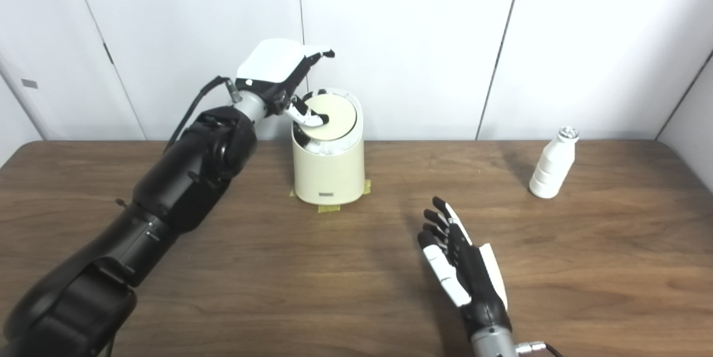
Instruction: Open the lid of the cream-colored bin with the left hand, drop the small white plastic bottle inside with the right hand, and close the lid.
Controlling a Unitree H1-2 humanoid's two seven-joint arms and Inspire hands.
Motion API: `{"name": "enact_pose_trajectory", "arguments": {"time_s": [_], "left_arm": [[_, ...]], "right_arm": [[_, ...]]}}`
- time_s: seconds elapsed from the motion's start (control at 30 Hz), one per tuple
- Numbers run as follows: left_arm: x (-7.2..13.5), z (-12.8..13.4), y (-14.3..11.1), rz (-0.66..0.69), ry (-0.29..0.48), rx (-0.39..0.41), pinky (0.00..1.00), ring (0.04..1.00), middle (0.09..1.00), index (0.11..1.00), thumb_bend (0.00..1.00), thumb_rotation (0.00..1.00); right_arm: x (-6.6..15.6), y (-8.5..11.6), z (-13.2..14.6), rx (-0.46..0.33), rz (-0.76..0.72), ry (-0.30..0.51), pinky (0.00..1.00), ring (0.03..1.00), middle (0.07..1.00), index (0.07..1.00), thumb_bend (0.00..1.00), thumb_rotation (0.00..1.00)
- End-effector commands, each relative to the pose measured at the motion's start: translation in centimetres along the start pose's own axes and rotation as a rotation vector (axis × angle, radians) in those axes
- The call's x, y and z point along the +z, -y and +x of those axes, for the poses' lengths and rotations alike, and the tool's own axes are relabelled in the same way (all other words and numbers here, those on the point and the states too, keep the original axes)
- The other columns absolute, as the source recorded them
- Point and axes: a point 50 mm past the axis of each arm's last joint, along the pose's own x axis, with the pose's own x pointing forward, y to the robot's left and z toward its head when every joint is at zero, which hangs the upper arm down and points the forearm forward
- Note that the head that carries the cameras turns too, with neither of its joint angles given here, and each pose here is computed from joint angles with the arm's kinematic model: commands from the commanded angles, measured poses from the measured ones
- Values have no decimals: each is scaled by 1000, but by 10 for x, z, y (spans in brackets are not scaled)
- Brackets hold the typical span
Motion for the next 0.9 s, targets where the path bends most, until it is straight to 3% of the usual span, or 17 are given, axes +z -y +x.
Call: {"name": "enact_pose_trajectory", "arguments": {"time_s": [0.0,0.2,0.33,0.43,0.53,0.67,0.73,0.87], "left_arm": [[2,3,-34,-47,12,88,658,798,854,889,928,15],[-10,-13,-52,-324,-11,154,625,755,798,853,855,52],[-21,-34,-55,-545,-11,197,669,768,790,852,719,93],[-27,-50,-51,-604,-16,217,667,765,789,846,629,66],[-33,-68,-44,-630,-15,227,669,760,781,831,600,11],[-39,-91,-35,-664,-19,238,702,751,764,815,581,9],[-44,-102,-26,-672,-21,245,700,753,765,813,566,30],[-53,-129,-7,-695,-47,238,705,757,778,825,513,175]], "right_arm": [[10,2,2,-9,5,60,746,846,883,936,535,868],[10,5,0,-12,6,55,751,850,884,938,528,872],[10,6,1,-14,8,54,752,850,884,939,527,870],[9,8,1,-21,17,56,759,849,885,938,538,865],[8,11,3,-28,34,61,763,847,886,937,547,847],[8,16,6,-44,55,65,747,845,885,932,540,811],[9,19,7,-61,60,62,763,849,885,928,558,785],[9,27,9,-85,49,65,785,858,889,926,585,771]]}}
